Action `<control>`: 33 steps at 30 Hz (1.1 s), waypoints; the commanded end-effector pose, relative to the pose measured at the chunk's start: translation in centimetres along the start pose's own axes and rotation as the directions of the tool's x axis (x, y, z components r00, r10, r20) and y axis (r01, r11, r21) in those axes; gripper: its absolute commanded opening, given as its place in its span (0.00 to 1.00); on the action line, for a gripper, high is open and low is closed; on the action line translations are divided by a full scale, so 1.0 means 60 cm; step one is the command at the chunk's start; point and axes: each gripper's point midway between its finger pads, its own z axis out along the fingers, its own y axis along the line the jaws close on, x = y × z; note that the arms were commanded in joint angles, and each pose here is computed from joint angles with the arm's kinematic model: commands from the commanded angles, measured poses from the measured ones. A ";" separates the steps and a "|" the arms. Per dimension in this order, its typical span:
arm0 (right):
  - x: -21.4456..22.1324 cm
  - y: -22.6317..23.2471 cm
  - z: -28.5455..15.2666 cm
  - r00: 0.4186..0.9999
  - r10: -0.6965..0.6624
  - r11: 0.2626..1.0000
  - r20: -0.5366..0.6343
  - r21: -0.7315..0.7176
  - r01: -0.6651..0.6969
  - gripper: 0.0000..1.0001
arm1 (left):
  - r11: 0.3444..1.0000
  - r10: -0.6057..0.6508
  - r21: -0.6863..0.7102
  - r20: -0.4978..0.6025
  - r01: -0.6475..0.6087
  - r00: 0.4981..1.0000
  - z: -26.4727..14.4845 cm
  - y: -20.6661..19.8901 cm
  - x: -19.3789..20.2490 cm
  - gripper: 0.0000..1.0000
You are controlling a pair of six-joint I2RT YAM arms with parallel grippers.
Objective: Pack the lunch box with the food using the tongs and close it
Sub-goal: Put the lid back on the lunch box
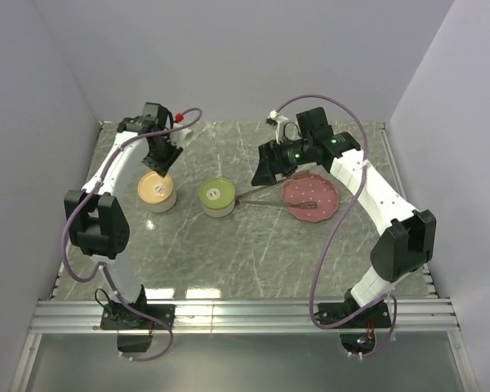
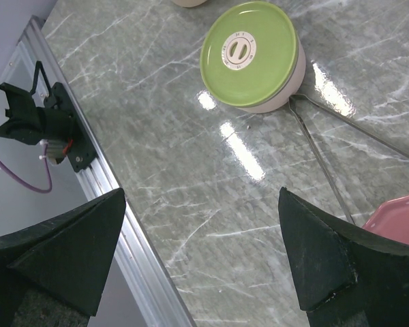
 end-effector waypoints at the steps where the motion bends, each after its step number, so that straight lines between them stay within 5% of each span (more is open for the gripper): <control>1: -0.025 0.018 -0.023 0.998 -0.038 0.999 0.049 -0.012 0.038 1.00 | 0.995 -0.104 0.008 0.085 0.104 0.991 -0.002 0.027 -0.016 0.43; 15: -0.019 0.015 -0.020 0.999 -0.036 0.999 0.038 -0.009 0.036 1.00 | 0.977 -0.194 0.097 0.037 0.190 0.980 0.091 0.014 0.008 0.40; 33: -0.018 0.012 -0.020 0.999 -0.034 0.999 0.034 -0.005 0.034 1.00 | 0.956 -0.168 0.205 -0.196 0.208 0.966 0.177 -0.084 0.163 0.40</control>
